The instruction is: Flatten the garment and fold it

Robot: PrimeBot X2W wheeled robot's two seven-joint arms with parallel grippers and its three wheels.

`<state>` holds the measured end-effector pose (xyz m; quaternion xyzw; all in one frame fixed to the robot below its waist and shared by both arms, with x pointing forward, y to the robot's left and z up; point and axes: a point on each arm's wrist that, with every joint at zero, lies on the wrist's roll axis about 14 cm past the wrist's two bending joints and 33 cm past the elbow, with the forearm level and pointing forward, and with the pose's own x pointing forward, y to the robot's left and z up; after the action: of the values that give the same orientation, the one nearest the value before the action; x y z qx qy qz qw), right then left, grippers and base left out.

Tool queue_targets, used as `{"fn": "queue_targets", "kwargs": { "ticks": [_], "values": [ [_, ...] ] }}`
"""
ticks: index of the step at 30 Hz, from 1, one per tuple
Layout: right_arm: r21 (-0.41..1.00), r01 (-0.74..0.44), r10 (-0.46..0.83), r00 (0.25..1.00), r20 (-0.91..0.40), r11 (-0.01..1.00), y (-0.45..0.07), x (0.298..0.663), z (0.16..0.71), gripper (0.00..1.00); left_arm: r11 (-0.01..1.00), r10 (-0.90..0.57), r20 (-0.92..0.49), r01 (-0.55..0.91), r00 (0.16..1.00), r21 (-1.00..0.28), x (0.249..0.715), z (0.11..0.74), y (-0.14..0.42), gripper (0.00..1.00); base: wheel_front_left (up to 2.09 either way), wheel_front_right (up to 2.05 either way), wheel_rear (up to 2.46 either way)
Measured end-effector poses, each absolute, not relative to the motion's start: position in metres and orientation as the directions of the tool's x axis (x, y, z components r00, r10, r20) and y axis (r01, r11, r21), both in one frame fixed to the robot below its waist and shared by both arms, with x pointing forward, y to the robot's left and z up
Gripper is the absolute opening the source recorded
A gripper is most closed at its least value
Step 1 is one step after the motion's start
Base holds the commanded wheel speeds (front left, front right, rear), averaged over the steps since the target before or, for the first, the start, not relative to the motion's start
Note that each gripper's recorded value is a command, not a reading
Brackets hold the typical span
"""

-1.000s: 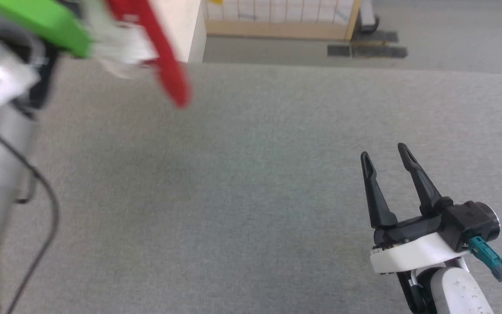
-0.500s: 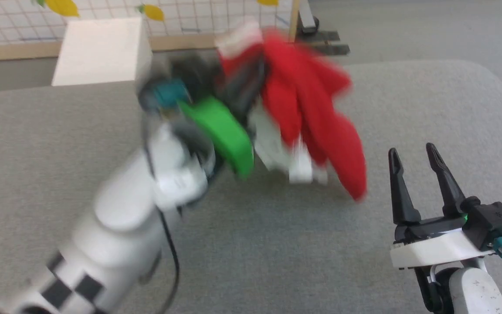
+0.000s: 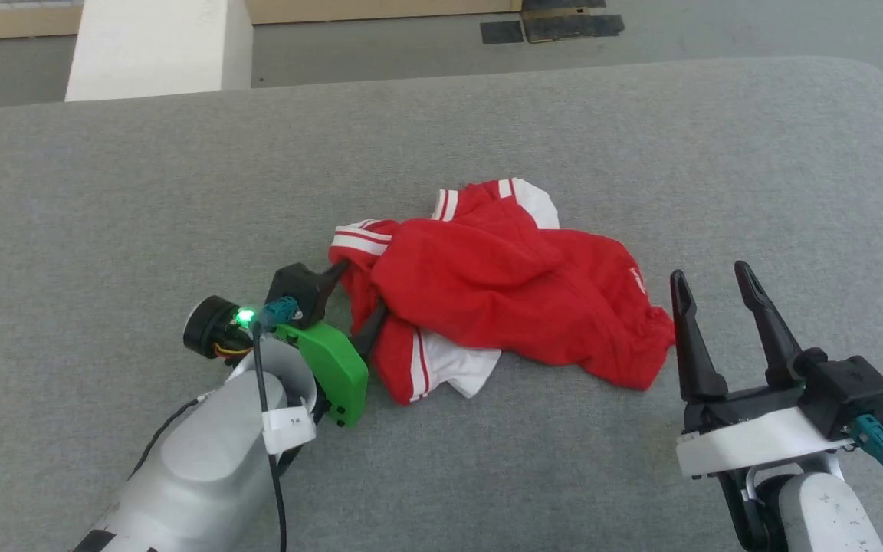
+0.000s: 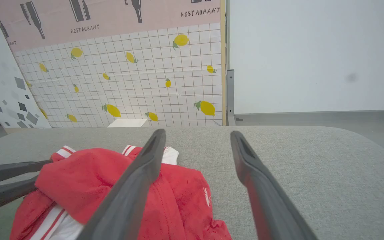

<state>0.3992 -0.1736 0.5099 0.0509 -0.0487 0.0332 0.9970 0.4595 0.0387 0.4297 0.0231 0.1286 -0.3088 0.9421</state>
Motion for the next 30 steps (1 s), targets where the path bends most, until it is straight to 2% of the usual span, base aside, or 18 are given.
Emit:
{"fn": "queue_targets", "kwargs": {
  "ticks": [4, 8, 15, 19, 24, 30],
  "values": [
    [0.100, -0.089, 0.078, 0.991, 0.106, 0.991, -0.168, 0.400, 0.512, 1.00, 0.851, -0.522, -0.180, 0.524, 0.834, -0.037, 0.469, 0.454, 0.052, 1.00, 0.00, 0.00, 0.00],
    [0.099, -0.104, 0.090, 0.986, 0.139, 0.990, -0.163, 0.398, 0.524, 1.00, 0.902, -0.428, 0.008, 0.428, 0.904, -0.062, 0.479, 0.516, 0.071, 1.00, 0.00, 0.00, 0.00],
    [0.100, -0.131, 0.113, 0.980, 0.163, 0.986, -0.155, 0.386, 0.534, 1.00, 0.965, -0.227, 0.164, 0.244, 0.960, -0.093, 0.440, 0.557, 0.127, 1.00, 0.00, 0.00, 0.00],
    [0.101, -0.148, 0.130, 0.977, 0.171, 0.984, -0.150, 0.379, 0.538, 1.00, 0.981, -0.159, 0.176, 0.176, 0.971, -0.083, 0.409, 0.554, 0.143, 1.00, 0.00, 0.00, 0.00],
    [0.108, -0.168, 0.148, 0.973, 0.176, 0.980, -0.143, 0.371, 0.541, 1.00, 0.988, -0.131, 0.111, 0.139, 0.985, -0.071, 0.375, 0.526, 0.146, 1.00, 0.00, 0.00, 0.00],
    [0.113, -0.179, 0.158, 0.972, 0.172, 0.977, -0.140, 0.365, 0.540, 1.00, 0.988, -0.133, 0.073, 0.138, 0.988, -0.067, 0.358, 0.510, 0.142, 1.00, 0.00, 0.00, 0.00]
  ]
}}
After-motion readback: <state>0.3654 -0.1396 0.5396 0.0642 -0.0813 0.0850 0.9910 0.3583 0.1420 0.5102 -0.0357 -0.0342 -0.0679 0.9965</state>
